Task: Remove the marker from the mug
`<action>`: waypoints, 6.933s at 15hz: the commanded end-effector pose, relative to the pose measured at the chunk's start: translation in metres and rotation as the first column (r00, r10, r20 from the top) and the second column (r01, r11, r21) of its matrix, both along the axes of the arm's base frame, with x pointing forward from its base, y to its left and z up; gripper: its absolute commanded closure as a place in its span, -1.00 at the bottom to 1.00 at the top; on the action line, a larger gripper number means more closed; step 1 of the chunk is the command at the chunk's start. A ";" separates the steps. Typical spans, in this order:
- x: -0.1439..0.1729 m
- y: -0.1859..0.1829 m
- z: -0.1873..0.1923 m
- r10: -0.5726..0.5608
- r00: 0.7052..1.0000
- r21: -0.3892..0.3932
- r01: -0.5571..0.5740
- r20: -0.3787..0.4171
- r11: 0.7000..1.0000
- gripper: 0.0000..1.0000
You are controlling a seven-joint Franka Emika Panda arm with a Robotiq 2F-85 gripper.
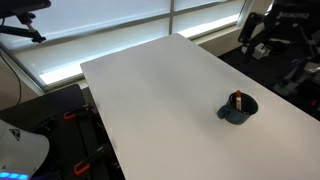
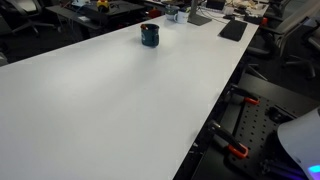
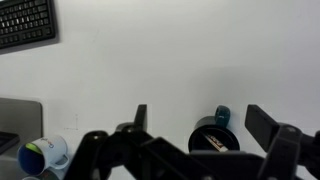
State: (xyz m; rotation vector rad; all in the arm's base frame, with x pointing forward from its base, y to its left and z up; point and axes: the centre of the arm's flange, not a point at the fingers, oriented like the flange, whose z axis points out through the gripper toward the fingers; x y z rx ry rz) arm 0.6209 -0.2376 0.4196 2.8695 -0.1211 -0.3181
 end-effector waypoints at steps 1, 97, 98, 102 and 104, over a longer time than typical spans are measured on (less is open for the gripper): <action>0.021 0.006 -0.020 0.052 0.998 0.014 -0.052 -0.029 0.999 -1.00; 0.144 -0.020 -0.209 0.706 0.706 0.285 -0.687 0.047 0.668 0.90; 0.142 -0.018 -0.204 0.705 0.708 0.297 -0.681 0.035 0.669 0.90; 0.135 -0.010 -0.179 0.687 0.727 0.352 -0.642 -0.005 0.681 0.90; 0.131 -0.006 -0.160 0.669 0.743 0.357 -0.618 -0.025 0.700 0.90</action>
